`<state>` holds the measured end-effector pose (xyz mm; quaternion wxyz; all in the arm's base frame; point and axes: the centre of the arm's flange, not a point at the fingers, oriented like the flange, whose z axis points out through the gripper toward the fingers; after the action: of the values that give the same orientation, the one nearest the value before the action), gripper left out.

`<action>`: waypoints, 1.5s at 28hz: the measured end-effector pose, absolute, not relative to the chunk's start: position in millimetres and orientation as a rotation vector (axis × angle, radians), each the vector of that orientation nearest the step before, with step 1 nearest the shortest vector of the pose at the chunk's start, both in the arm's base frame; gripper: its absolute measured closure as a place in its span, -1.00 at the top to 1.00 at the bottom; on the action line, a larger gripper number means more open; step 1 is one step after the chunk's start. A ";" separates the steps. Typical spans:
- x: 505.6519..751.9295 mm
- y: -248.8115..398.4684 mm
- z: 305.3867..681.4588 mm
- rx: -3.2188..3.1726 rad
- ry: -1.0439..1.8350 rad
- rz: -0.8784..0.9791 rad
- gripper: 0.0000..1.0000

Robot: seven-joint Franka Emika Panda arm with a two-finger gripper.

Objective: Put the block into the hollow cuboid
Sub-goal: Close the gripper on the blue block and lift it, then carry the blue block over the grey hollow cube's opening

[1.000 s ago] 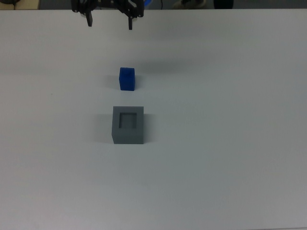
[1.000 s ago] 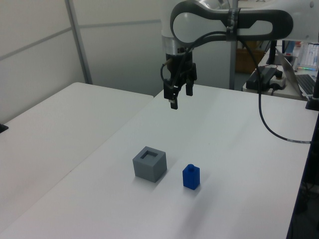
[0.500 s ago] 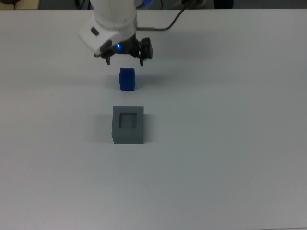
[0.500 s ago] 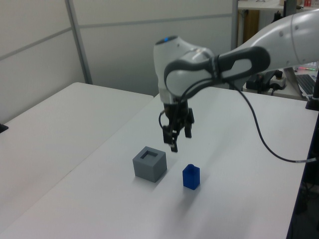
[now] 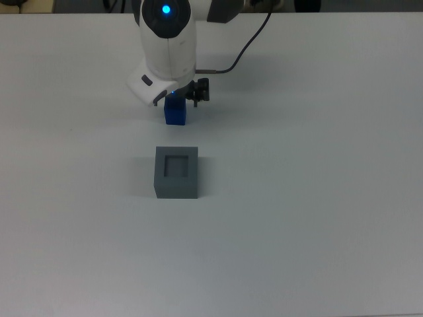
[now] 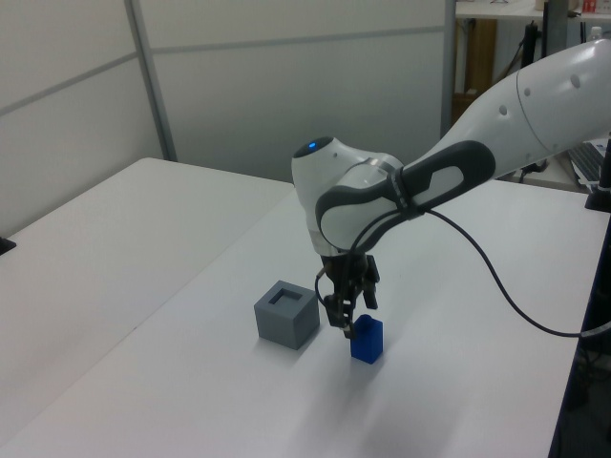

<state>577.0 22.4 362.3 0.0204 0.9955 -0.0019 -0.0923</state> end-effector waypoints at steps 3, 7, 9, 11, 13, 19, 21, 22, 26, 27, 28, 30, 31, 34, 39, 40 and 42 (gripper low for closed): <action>572.4 20.4 354.1 3.079 -0.003 -0.307 0.56; 569.7 19.4 349.8 3.076 -0.005 -0.322 0.31; 569.5 19.4 349.7 3.076 -0.005 -0.323 0.11; 569.5 18.9 351.1 3.076 -0.006 -0.319 0.02; 569.4 17.7 354.4 3.077 -0.009 -0.312 0.02; 574.9 5.9 400.0 3.078 0.043 -0.327 0.02; 581.1 0.6 432.6 3.083 0.072 -0.323 0.02; 584.3 -0.8 445.8 3.087 0.077 -0.308 0.02; 601.5 -4.5 488.5 3.122 0.058 -0.202 0.02; 605.8 -5.2 493.4 3.129 0.053 -0.183 0.02; 610.6 -5.7 497.1 3.136 0.049 -0.165 0.02; 623.2 -7.1 500.3 3.149 0.040 -0.137 0.02; 628.3 -7.6 500.1 3.153 0.037 -0.129 0.02; 645.6 -9.1 498.8 3.167 0.016 -0.093 0.02; 680.8 -6.5 492.6 3.177 -0.096 0.056 0.02; 686.1 -4.9 489.8 3.177 -0.109 0.082 0.02; 696.3 1.5 480.6 3.177 -0.123 0.121 0.02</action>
<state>696.3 1.5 480.6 -0.0202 0.9983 -0.0386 0.0381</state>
